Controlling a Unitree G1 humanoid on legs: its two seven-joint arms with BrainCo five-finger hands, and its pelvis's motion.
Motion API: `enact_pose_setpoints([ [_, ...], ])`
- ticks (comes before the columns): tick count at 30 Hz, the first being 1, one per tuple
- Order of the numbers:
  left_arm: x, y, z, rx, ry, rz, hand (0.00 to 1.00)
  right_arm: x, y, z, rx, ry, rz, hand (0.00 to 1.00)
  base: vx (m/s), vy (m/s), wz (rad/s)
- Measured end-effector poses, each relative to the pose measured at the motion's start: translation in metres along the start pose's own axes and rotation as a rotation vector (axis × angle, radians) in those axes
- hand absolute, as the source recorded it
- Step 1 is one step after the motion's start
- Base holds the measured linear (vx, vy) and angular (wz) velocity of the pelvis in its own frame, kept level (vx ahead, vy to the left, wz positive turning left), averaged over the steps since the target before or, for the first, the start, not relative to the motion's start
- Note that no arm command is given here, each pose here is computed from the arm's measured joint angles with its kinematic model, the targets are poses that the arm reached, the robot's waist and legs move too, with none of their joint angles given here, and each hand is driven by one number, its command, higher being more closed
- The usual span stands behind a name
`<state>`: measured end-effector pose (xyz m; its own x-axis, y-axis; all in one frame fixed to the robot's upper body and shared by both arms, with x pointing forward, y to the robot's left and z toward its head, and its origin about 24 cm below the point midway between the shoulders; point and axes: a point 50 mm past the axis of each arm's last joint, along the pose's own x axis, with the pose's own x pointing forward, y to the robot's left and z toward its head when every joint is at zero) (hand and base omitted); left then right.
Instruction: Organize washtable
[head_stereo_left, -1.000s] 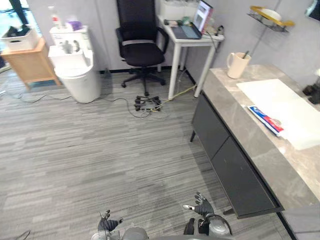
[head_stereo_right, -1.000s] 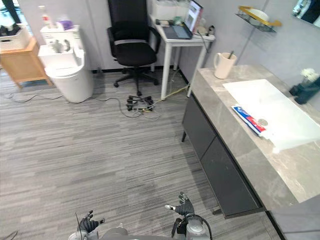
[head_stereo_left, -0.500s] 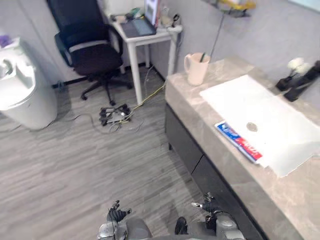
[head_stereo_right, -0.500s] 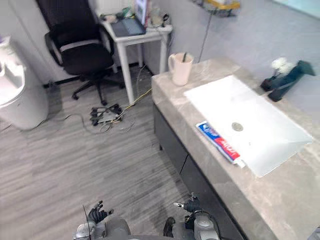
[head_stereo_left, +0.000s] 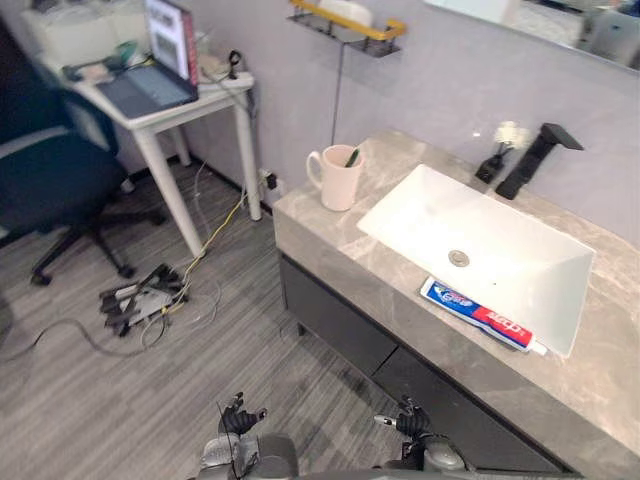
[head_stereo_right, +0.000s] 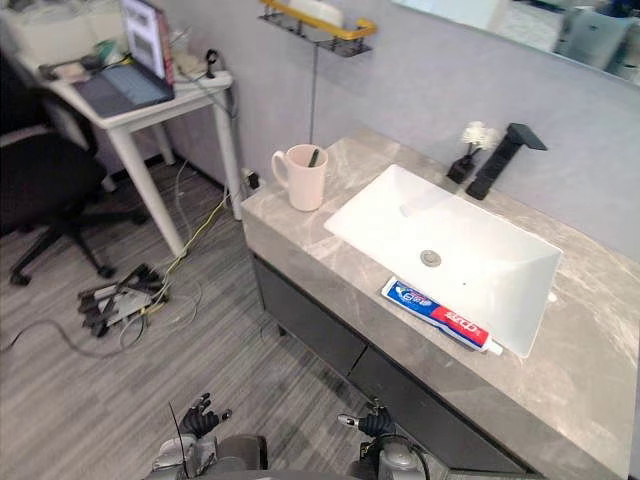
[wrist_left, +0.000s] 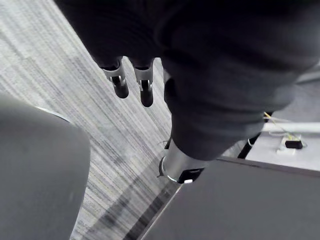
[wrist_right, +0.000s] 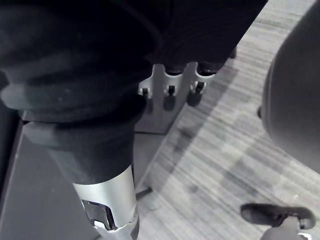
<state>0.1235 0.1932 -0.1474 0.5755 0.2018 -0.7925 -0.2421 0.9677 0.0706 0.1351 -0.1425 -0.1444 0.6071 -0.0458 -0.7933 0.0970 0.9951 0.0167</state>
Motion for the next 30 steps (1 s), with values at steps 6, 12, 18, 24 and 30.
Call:
enact_pose_setpoints([
  [6,0.001,-0.001,-0.003,0.079,0.023,-0.028,0.00,0.003,0.000,0.002,-0.035,-0.004,0.007,0.00,0.12,0.031,-0.76],
  [12,0.000,-0.009,-0.005,0.132,0.028,-0.065,0.00,0.005,-0.015,0.003,-0.046,0.002,-0.034,0.00,0.15,-0.075,-0.06],
  [18,0.000,-0.013,0.003,0.088,-0.018,-0.068,0.00,0.001,-0.022,0.000,-0.031,-0.004,-0.056,0.00,0.06,0.017,-0.53],
  [24,0.000,-0.012,0.003,0.031,-0.016,-0.044,0.00,0.002,-0.026,-0.001,-0.004,0.013,-0.085,0.00,0.09,0.203,-0.55],
  [30,0.001,-0.005,0.003,0.090,-0.009,-0.026,0.00,-0.001,-0.021,-0.013,0.063,0.062,-0.095,0.00,0.13,0.180,-0.17],
])
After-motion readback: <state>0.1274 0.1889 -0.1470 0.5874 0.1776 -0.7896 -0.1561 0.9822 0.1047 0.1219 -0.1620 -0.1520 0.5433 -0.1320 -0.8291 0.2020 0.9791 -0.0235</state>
